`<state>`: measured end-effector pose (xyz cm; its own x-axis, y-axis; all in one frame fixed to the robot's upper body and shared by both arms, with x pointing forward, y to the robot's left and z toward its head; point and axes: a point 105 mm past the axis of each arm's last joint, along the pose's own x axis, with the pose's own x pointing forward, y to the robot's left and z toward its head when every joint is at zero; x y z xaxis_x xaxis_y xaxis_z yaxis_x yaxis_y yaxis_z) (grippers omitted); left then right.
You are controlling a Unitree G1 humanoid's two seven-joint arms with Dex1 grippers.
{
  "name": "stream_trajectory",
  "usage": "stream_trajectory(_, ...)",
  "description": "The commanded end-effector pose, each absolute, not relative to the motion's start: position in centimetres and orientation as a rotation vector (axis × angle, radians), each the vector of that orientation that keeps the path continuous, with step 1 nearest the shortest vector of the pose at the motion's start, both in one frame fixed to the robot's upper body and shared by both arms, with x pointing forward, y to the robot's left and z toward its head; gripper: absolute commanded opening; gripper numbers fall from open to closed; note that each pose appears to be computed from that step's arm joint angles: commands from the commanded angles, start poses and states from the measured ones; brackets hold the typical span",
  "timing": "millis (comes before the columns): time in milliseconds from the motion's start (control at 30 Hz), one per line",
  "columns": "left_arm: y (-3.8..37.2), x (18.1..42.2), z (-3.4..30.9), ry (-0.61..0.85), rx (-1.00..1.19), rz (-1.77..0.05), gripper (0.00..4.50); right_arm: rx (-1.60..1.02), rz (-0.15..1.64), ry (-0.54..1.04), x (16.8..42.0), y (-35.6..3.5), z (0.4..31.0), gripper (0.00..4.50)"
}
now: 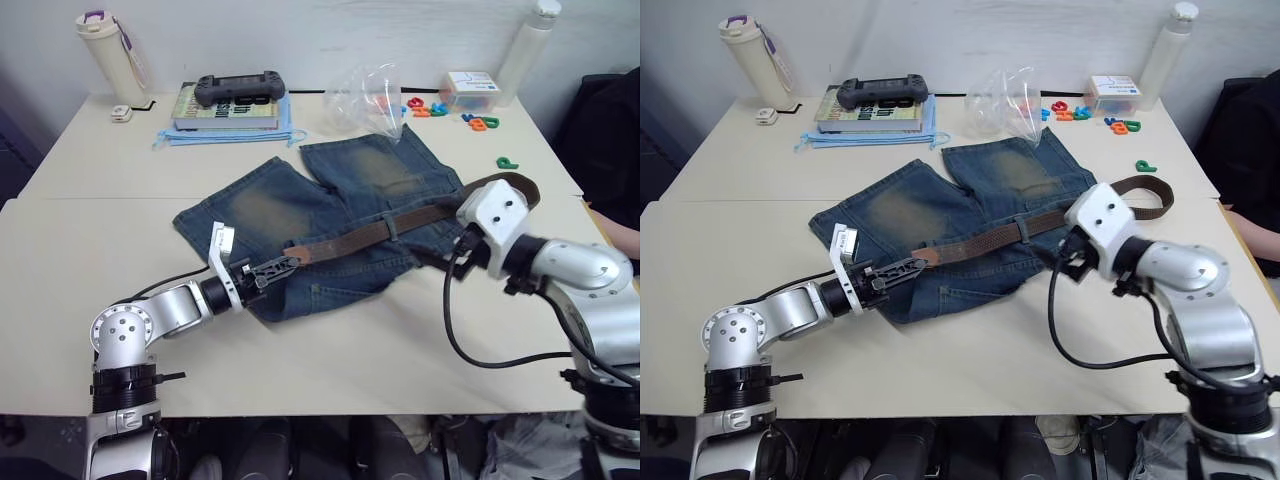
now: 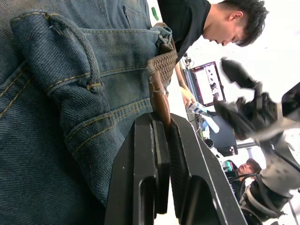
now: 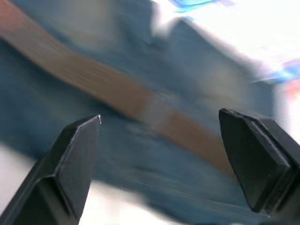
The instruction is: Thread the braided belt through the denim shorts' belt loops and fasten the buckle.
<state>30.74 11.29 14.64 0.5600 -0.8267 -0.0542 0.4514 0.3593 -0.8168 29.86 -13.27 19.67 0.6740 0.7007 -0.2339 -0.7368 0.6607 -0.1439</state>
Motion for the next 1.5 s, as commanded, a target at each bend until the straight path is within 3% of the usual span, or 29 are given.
stream_trajectory(33,11.1,30.6,15.5,0.475,-0.846,-0.902,0.0,0.008,0.935,0.25,27.9,-10.4,19.8,4.3)
stream_trajectory(467,10.9,30.4,16.0,0.452,-0.846,-0.927,0.0,0.617,0.924,0.442,30.2,-5.1,17.1,4.3)
stream_trajectory(667,11.0,30.4,16.3,0.43,-0.849,-0.925,0.0,0.709,0.893,0.497,31.0,-4.5,16.2,4.3)
stream_trajectory(967,11.1,29.7,16.2,0.43,-0.844,-0.927,0.0,0.863,0.823,0.459,33.0,-5.1,16.7,4.3)
stream_trajectory(1233,11.0,29.7,16.1,0.429,-0.845,-0.923,0.0,0.921,0.858,0.427,33.1,-4.0,17.8,4.3)
stream_trajectory(1333,11.0,29.8,16.2,0.428,-0.846,-0.924,0.0,0.923,0.864,0.436,32.9,-3.4,17.6,3.52)
stream_trajectory(1500,10.9,29.8,16.2,0.427,-0.846,-0.926,0.0,0.922,0.879,0.445,32.5,-2.6,17.5,1.06)
